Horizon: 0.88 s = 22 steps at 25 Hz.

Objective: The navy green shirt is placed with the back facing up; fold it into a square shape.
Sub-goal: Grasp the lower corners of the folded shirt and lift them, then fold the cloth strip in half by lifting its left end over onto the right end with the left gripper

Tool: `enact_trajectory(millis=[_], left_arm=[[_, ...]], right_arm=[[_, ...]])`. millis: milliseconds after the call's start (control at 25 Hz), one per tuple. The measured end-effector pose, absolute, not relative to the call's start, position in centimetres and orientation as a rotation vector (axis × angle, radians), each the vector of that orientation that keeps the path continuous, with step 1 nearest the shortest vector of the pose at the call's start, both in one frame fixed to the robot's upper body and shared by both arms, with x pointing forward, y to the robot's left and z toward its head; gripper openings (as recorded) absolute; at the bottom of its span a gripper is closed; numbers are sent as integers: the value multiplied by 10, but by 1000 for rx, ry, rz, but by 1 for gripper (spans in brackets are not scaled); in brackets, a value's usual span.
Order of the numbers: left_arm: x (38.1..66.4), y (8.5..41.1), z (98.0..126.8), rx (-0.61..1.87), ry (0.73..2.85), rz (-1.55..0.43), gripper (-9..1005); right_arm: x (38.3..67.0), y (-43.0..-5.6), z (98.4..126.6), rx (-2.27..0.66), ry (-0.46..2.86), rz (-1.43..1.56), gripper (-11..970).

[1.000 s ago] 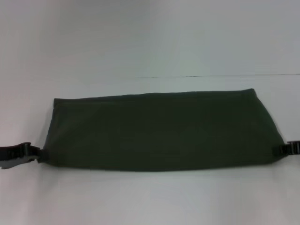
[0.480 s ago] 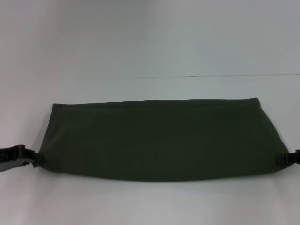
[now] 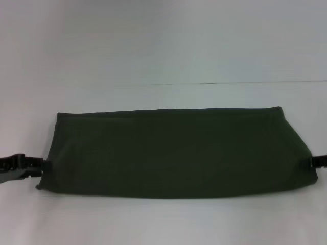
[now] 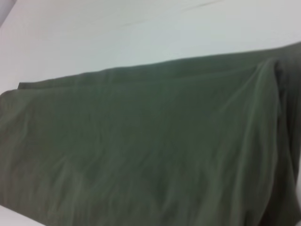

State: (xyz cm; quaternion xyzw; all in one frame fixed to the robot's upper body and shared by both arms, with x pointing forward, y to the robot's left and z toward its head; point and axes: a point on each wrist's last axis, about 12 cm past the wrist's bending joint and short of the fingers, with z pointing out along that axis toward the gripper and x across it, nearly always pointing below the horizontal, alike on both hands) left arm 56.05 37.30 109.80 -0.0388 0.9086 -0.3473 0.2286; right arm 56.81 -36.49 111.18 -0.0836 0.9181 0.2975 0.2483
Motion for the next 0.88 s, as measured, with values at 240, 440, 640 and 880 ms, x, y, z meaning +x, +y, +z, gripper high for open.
enact_trajectory(millis=[240,440,640,880], left_arm=[[564,378,1105,-120,2477,-946,371],[575,384,1125,-134,2430,-941,593],[588,382,1143,-133,2346,-981,775],[591,379,1145,-222,2366,-1042,953]], right_arm=[[576,-374,1130,-229,2475,712,349],[584,-387,1153,-188,2365,663,573],[589,-384,1172,-245,2189,756,865],[573,-370,1177,-521,2067,897,932]])
